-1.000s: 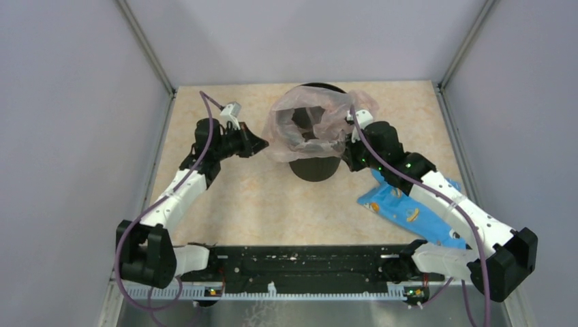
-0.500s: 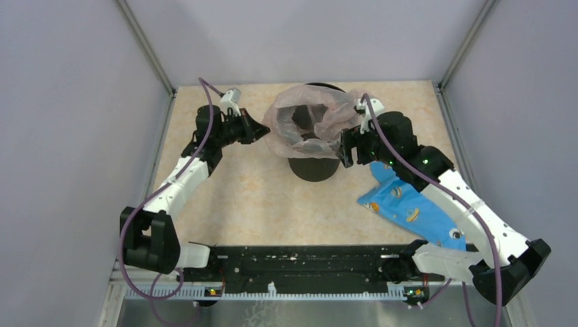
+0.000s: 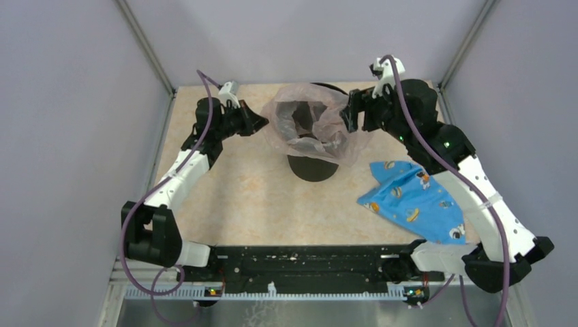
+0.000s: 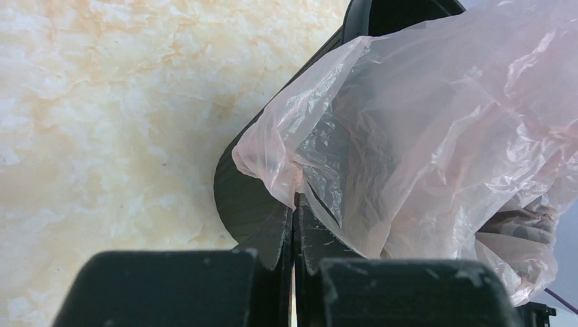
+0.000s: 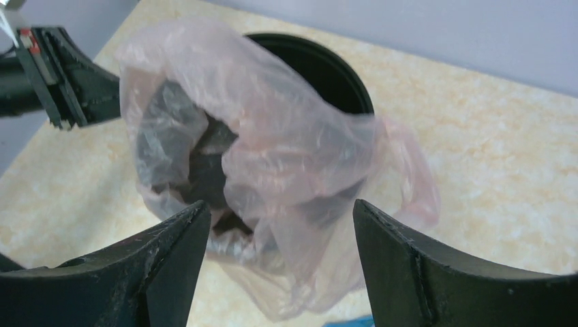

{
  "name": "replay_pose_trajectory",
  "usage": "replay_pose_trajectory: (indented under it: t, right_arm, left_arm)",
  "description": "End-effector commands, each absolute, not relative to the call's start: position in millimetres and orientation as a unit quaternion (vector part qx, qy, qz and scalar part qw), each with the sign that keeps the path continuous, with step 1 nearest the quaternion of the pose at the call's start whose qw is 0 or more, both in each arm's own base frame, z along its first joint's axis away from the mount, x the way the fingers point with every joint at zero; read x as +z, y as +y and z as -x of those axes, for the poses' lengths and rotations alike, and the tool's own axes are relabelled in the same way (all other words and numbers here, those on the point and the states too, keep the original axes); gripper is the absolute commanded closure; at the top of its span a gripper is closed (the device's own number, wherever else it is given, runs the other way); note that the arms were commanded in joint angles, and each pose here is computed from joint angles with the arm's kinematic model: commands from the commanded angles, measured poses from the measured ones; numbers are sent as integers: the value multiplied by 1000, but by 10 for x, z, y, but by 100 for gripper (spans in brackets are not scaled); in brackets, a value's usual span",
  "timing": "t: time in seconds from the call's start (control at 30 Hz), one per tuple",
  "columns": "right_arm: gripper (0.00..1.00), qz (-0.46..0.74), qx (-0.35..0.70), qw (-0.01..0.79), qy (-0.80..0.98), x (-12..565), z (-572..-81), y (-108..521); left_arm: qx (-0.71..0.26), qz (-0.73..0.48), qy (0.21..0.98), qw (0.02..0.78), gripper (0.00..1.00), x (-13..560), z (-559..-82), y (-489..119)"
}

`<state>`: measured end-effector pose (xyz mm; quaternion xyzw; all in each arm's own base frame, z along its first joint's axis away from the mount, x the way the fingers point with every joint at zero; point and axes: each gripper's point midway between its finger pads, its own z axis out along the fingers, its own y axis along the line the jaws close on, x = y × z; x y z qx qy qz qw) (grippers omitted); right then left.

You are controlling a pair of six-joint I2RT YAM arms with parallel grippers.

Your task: Put the trash bags into the trash bin

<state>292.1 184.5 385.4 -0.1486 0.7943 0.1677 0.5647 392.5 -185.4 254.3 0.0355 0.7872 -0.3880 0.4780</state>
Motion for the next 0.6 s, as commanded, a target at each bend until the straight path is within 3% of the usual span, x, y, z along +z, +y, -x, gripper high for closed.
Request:
replay_pose_trajectory:
  t: [0.0, 0.27, 0.33, 0.47, 0.57]
  right_arm:
    - [25, 163, 155, 595, 772, 4133, -3244, 2026]
    - [28, 210, 139, 581, 774, 4021, -3659, 2361]
    - [34, 200, 119, 576, 784, 3933, -3802, 2362]
    - [57, 155, 75, 574, 801, 3850, -4125, 2175]
    - [67, 125, 62, 564, 814, 3751, -4361, 2051]
  left_arm:
    - [-382, -49, 764, 518, 100, 2825, -4073, -1833]
    - [-382, -47, 761, 521, 100, 2870, -4154, -1844]
    - [-381, -44, 761, 522, 100, 2863, -4178, -1841]
    - [-382, -41, 761, 522, 100, 2839, -4220, -1847]
    - [-383, -36, 764, 518, 100, 2779, -4276, -1858]
